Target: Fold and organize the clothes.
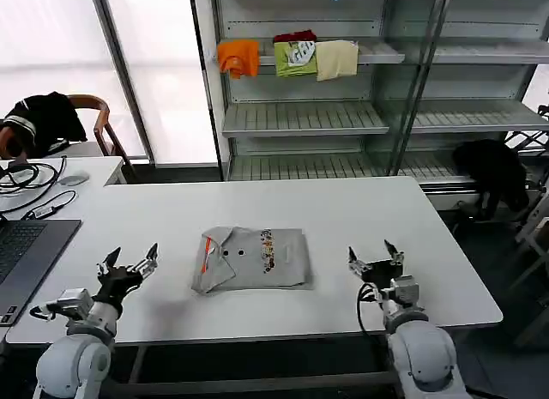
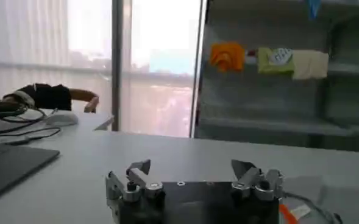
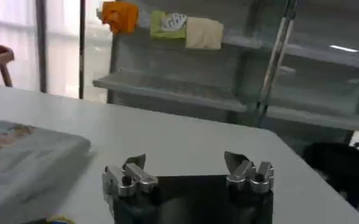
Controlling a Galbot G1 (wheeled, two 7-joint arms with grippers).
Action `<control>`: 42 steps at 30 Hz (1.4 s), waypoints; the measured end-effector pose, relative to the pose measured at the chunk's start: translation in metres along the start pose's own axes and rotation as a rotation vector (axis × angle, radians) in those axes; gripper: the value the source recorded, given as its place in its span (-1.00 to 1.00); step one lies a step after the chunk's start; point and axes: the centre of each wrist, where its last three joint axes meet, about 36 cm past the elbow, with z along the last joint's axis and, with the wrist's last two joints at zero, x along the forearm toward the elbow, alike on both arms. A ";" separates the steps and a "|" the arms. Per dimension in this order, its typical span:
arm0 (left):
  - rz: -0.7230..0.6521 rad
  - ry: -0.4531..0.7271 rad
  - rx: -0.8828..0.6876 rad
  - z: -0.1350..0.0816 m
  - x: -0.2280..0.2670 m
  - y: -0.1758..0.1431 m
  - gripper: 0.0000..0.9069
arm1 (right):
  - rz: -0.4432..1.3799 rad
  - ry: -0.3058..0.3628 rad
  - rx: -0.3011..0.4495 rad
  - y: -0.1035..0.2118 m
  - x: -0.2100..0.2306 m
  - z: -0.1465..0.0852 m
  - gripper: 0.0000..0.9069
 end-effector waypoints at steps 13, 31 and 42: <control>0.001 -0.009 0.042 0.007 0.001 0.018 1.00 | 0.051 -0.010 0.057 -0.023 0.001 -0.003 1.00; 0.020 -0.004 0.048 0.007 0.004 0.027 1.00 | 0.047 -0.047 0.055 -0.034 0.004 -0.007 1.00; 0.008 0.014 0.059 0.011 0.000 0.029 1.00 | 0.030 -0.049 0.053 -0.032 0.002 -0.008 1.00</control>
